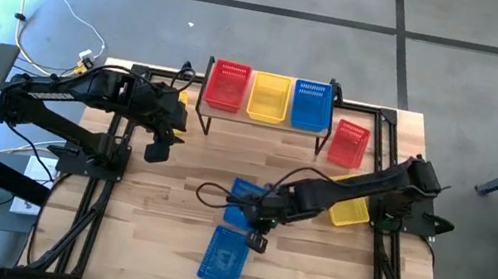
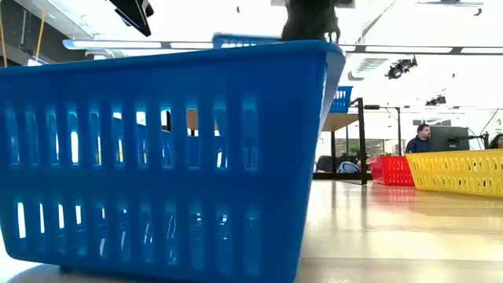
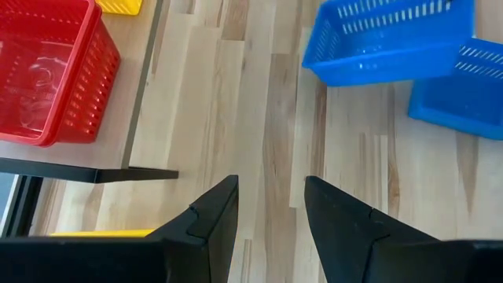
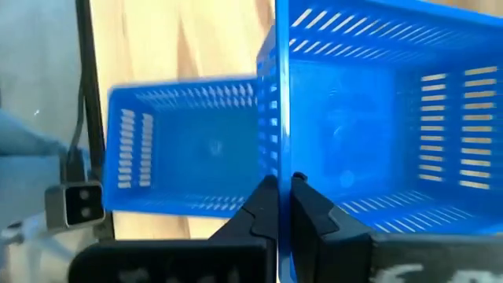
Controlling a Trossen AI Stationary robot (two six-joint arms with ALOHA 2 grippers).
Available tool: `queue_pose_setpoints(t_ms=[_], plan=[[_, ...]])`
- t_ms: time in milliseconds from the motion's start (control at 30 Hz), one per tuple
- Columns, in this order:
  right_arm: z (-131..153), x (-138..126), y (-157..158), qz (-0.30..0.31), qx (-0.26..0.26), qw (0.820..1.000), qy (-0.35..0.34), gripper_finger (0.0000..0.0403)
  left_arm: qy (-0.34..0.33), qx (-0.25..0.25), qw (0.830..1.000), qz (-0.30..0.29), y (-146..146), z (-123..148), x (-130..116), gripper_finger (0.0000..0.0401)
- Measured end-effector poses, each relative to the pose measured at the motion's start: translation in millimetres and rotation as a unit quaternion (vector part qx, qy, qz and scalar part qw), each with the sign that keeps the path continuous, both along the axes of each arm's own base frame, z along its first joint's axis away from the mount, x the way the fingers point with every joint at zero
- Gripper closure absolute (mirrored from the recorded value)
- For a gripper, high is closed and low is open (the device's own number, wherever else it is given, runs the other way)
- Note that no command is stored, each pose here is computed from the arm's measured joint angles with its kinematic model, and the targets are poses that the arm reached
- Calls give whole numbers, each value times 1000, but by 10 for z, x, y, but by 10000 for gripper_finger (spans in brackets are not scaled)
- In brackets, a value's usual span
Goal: Stack baskets on shelf by color
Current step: Stack the top blue basket on top of the blue basket on the shelf
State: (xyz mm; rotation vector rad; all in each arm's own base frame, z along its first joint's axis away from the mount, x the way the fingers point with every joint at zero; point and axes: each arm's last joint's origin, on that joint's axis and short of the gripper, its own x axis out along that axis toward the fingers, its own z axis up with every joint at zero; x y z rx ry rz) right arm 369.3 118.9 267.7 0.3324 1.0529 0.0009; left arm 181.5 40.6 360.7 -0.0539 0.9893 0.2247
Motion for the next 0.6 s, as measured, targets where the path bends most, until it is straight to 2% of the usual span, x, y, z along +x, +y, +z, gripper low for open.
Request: queue_pose_setpoints(t_ms=[333,600], plan=[[666,-82,-27,-6,-138,990,-27,403,0,0,1000,0,0,0,0,264],[1106,-136,-241,22,-257,965,-50,403,0,0,1000,0,0,0,0,264]])
